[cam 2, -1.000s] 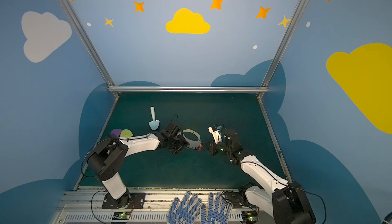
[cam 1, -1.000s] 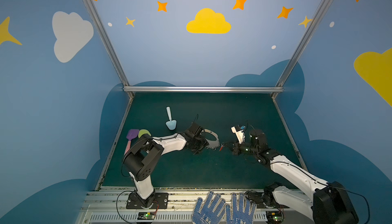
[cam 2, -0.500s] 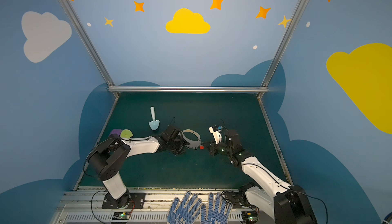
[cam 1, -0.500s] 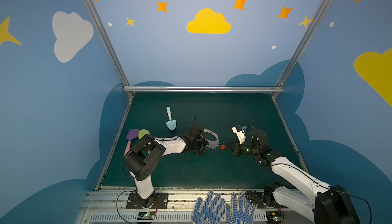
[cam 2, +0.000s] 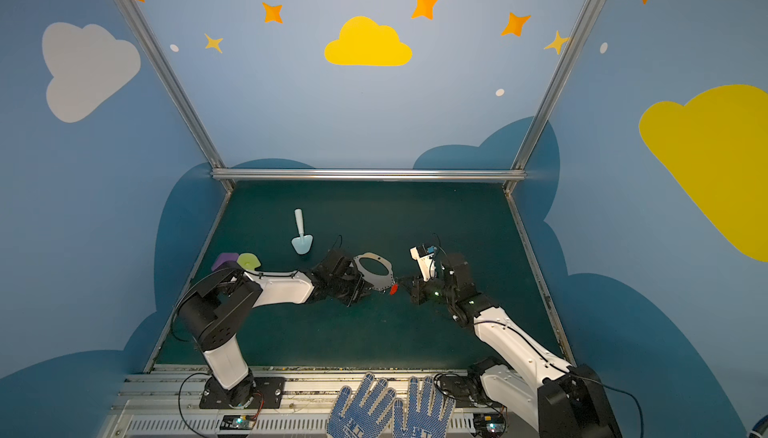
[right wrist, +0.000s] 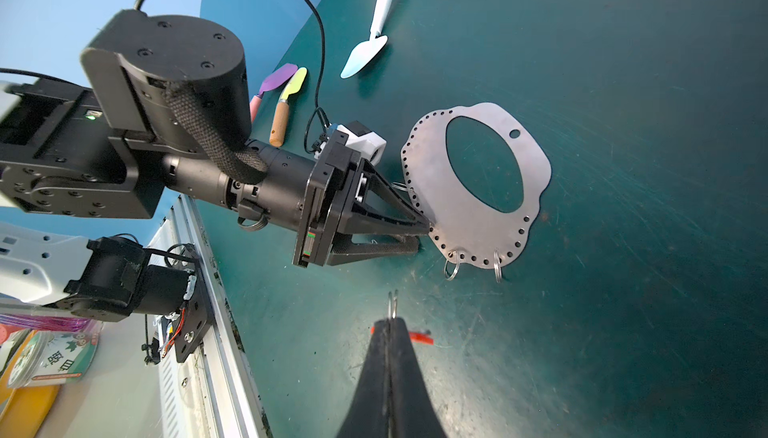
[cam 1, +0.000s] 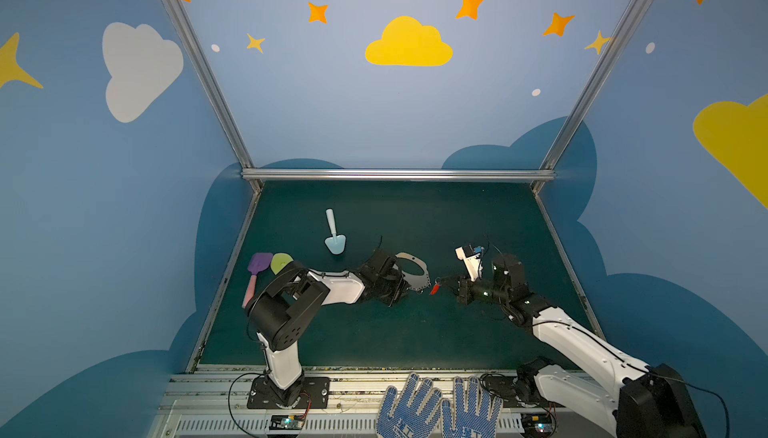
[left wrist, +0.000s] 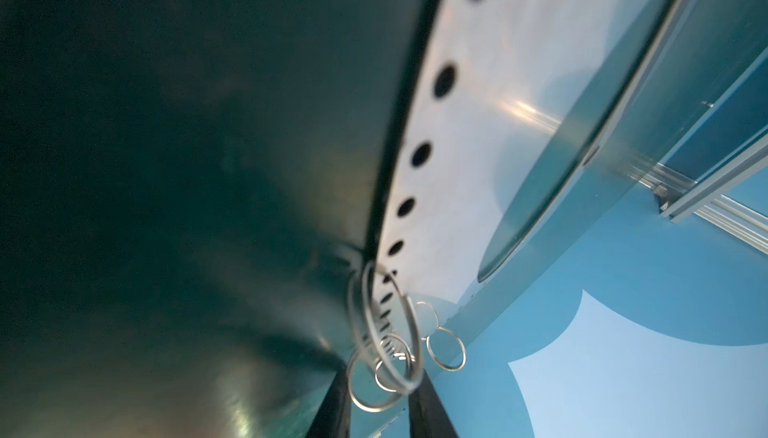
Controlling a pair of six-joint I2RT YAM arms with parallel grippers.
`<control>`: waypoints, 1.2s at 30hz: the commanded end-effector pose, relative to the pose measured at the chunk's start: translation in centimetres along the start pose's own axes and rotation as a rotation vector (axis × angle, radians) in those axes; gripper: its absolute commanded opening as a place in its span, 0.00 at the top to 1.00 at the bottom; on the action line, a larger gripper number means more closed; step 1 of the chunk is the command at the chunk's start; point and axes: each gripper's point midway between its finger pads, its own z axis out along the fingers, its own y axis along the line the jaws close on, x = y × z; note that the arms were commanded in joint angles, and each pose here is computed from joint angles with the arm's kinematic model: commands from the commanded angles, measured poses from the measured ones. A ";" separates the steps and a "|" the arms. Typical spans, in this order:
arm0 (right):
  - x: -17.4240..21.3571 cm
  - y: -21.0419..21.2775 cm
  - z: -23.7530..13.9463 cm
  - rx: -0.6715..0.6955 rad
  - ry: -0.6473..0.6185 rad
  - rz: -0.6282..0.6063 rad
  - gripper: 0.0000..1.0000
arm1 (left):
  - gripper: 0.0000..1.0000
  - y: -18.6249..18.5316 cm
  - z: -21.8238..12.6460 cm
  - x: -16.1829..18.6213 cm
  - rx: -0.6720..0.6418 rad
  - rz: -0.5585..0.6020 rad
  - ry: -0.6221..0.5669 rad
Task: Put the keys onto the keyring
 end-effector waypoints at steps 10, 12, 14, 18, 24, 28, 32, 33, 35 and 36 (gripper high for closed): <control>0.0 0.6 0.0 -0.036 -0.018 -0.008 1.00 | 0.61 3.9 -1.8 -3.0 -0.143 0.008 -0.142; 0.1 0.8 0.0 -0.043 -0.017 -0.007 1.00 | 0.62 3.8 -2.2 -3.3 -0.142 0.016 -0.159; 0.2 0.8 0.1 -0.045 -0.015 -0.006 1.00 | 0.66 3.8 -2.4 -3.5 -0.145 0.022 -0.166; 0.2 0.8 0.3 -0.047 -0.014 -0.006 1.00 | 0.72 3.8 -2.0 -3.5 -0.140 0.026 -0.147; 0.2 0.8 0.2 -0.040 -0.016 -0.008 1.00 | 0.63 3.4 -1.2 -2.2 -0.114 -0.003 -0.091; 0.2 0.7 0.3 -0.038 -0.018 -0.007 1.00 | 0.63 3.4 -1.0 -1.7 -0.100 -0.036 -0.072; 0.3 0.6 0.3 -0.035 -0.018 -0.004 1.00 | 0.67 3.2 -0.6 -1.4 -0.081 -0.066 -0.051; 0.3 0.6 0.3 -0.034 -0.018 -0.004 1.00 | 0.68 3.1 -0.5 -1.3 -0.074 -0.073 -0.041; 0.3 0.6 0.2 -0.033 -0.020 -0.005 1.00 | 0.68 2.8 -0.5 -1.3 -0.070 -0.069 -0.043; 0.3 0.6 0.2 -0.031 -0.021 -0.005 1.00 | 0.69 2.9 -0.6 -1.3 -0.075 -0.064 -0.051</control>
